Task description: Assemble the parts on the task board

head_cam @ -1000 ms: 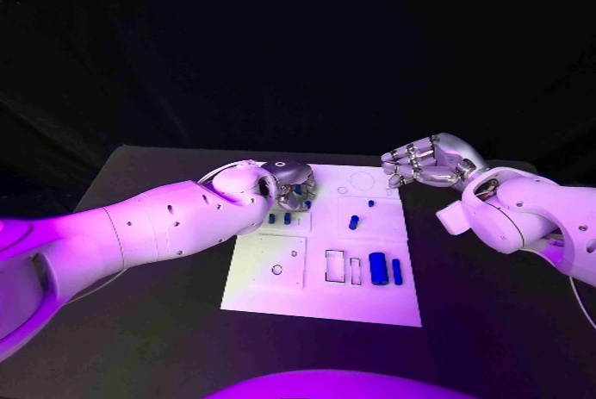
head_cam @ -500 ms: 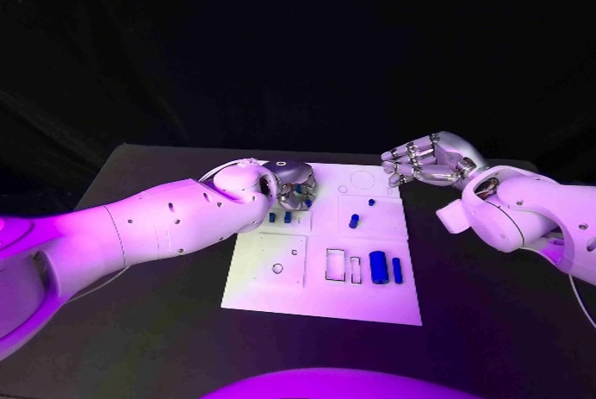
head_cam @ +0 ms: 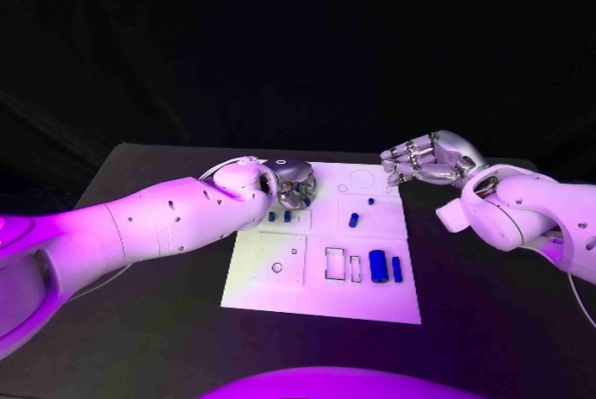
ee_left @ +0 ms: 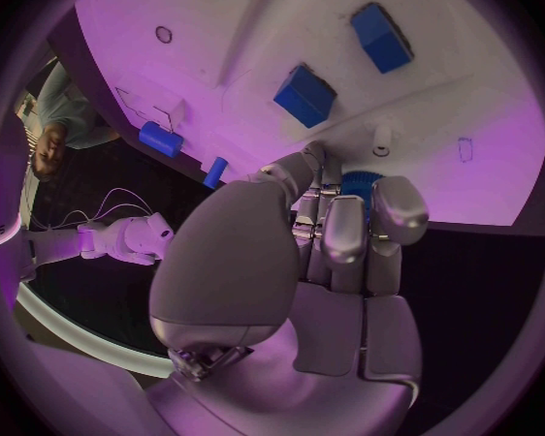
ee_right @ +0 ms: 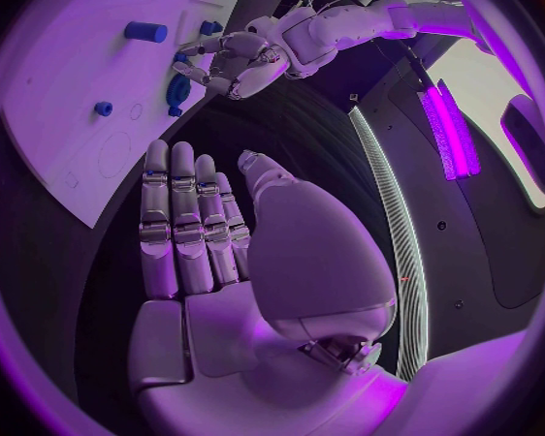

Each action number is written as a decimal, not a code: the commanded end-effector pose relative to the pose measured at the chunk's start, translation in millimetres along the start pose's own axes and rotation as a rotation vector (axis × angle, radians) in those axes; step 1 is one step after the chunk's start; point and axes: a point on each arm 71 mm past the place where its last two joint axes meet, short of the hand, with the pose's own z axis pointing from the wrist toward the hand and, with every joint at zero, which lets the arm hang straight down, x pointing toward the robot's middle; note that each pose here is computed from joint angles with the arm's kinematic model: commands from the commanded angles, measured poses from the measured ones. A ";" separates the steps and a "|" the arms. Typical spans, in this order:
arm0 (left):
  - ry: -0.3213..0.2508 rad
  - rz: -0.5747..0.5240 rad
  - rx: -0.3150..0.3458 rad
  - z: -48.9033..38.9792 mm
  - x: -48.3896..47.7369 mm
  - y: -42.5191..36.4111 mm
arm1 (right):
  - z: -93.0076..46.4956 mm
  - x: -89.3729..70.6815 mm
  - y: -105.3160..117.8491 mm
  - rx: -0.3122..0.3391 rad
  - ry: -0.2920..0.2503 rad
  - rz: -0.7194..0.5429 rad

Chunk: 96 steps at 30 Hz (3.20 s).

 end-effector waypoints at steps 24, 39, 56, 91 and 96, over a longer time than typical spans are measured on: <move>-0.060 -0.124 -0.006 -19.6 -17.5 12.3 | 1.1 -1.6 -0.7 -0.006 -0.003 -0.007; -0.045 -0.146 -0.066 -35.2 -19.0 38.3 | 0.7 -2.4 -1.5 -0.004 -0.004 -0.007; -0.020 -0.145 -0.084 -38.1 -17.2 44.4 | 1.0 -2.1 -2.3 -0.002 -0.004 -0.007; 0.037 -0.143 -0.095 -32.7 -11.5 42.0 | 1.5 -0.3 -2.5 -0.003 -0.001 -0.006; 0.048 -0.142 -0.101 -32.5 -10.5 42.4 | 1.4 -0.2 -2.4 -0.003 -0.001 -0.006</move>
